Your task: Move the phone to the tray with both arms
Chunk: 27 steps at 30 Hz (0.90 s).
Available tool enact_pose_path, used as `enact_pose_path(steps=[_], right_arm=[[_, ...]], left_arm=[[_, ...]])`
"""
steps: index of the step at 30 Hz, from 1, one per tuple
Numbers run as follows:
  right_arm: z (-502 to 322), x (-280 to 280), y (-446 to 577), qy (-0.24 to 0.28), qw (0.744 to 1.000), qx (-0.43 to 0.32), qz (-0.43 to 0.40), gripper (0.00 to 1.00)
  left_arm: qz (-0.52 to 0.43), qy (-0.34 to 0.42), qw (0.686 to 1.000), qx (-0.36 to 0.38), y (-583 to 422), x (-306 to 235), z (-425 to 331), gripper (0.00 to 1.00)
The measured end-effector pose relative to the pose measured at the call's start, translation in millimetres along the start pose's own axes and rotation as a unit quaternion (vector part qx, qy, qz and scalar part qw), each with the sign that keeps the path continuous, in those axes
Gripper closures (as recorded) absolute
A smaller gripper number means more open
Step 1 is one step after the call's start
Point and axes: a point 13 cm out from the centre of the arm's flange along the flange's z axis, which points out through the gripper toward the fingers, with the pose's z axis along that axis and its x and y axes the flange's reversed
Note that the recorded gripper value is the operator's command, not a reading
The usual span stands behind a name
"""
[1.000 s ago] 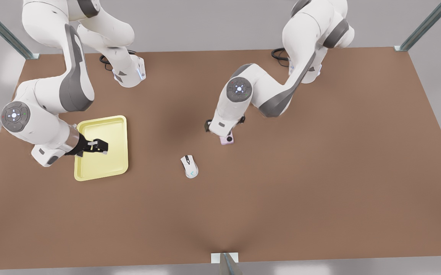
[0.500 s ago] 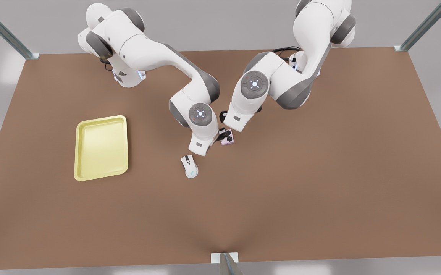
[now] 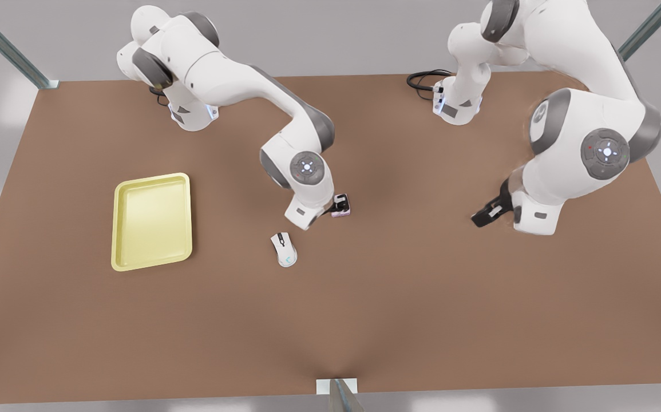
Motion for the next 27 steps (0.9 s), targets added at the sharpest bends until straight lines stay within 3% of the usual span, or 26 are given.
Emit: enact_pose_path(steps=[12,19,22,27], right_arm=[[144,46,18,0.037,0.999,0.037,0.004,0.0],[187,56,6,0.043,0.999,0.022,-0.001,0.0],[184,62,21,0.034,0.999,0.005,-0.021,0.0],[186,71,43,0.023,0.997,-0.01,-0.07,0.0]], left_arm=[[0.124,0.066,0.989,-0.053,41,-6,39,0.0],[0.166,0.017,0.985,-0.033,81,-6,-24,0.0],[0.2,0.03,0.978,-0.043,113,19,13,0.0],[0.244,0.002,0.969,-0.042,107,7,25,0.0]])
